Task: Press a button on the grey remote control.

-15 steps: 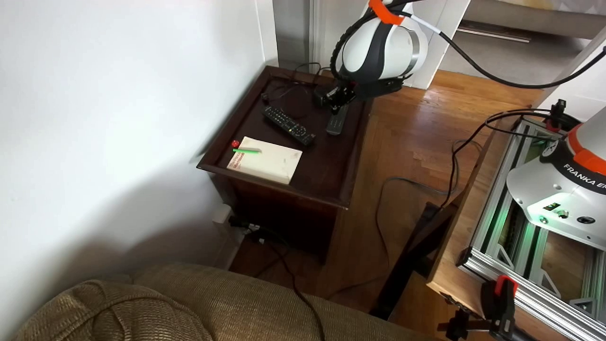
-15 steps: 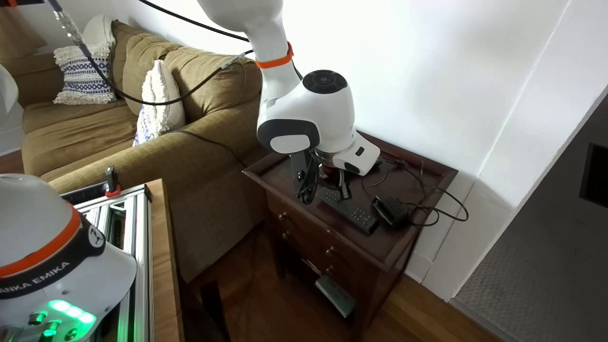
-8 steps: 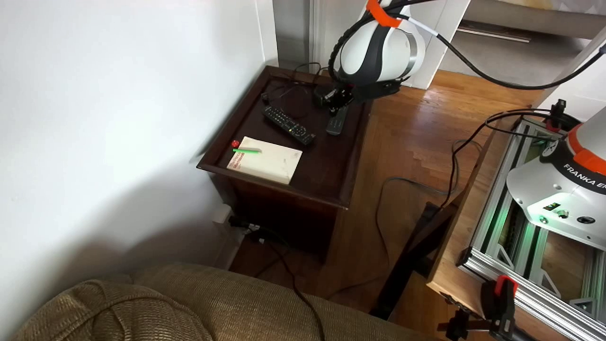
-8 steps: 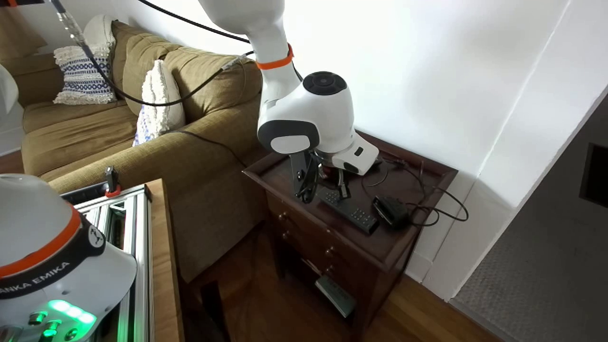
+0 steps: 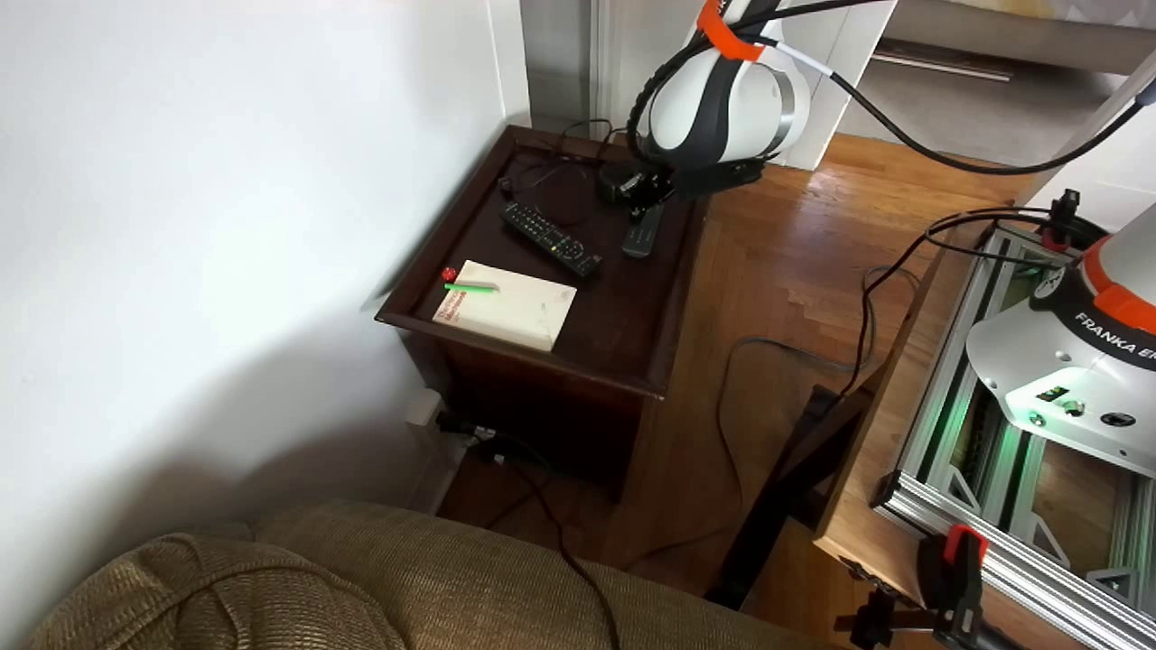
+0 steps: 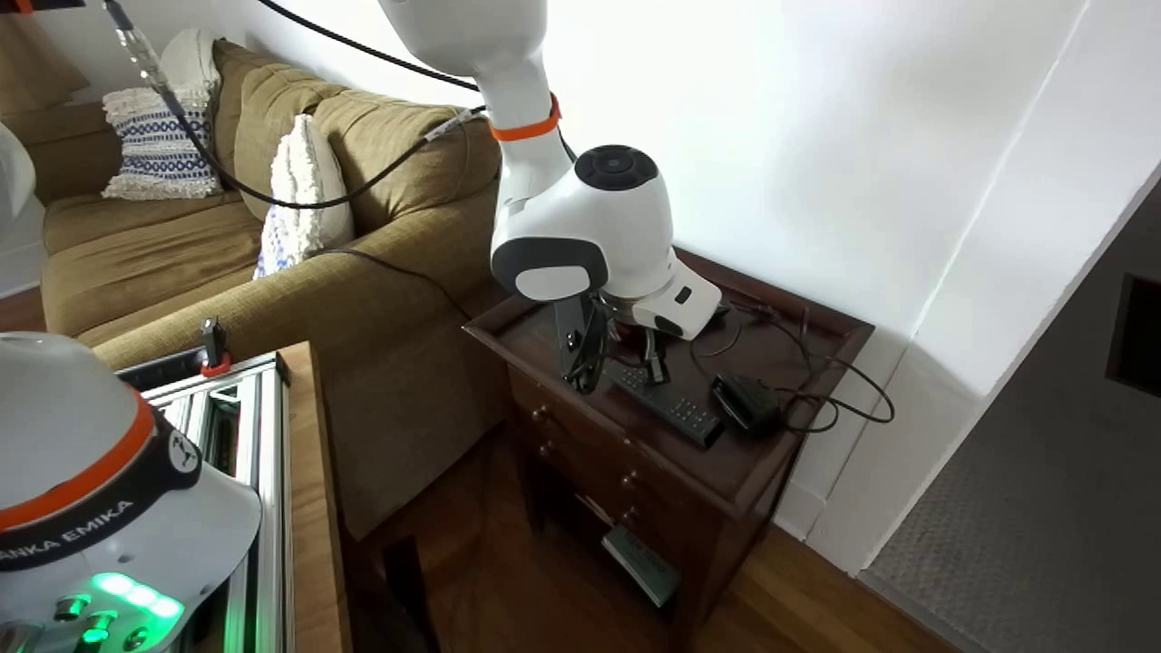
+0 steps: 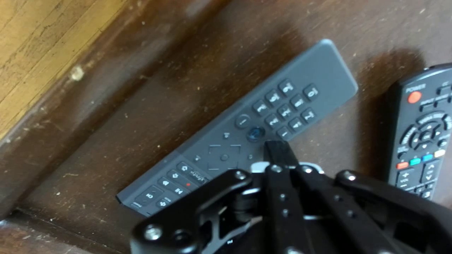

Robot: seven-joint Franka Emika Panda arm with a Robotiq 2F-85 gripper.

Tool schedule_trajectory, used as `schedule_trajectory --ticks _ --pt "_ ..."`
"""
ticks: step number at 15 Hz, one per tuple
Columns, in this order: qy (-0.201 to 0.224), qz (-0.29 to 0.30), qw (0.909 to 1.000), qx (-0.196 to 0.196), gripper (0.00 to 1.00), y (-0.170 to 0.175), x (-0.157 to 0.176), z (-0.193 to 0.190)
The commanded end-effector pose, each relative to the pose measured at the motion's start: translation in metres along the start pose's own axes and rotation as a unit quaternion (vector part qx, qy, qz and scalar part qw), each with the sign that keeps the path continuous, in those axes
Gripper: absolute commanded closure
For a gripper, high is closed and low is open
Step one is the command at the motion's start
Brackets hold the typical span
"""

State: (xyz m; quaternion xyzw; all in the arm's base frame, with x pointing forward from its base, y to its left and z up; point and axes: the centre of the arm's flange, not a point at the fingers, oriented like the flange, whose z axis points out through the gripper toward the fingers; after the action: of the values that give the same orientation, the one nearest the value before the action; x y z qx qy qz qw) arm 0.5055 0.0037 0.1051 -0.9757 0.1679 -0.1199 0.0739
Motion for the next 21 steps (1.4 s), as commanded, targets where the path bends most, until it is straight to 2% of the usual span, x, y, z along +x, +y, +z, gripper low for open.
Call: schedule_trajectory --ticks 1,12,21 --pt "0.009 -0.002 1.0000 0.000 1.00 0.005 -0.001 0.010" --pt "0.000 -0.003 0.9999 -0.012 1.00 0.018 -0.014 0.022" --pt "0.025 -0.022 0.9994 -0.004 1.00 -0.007 0.003 -0.022"
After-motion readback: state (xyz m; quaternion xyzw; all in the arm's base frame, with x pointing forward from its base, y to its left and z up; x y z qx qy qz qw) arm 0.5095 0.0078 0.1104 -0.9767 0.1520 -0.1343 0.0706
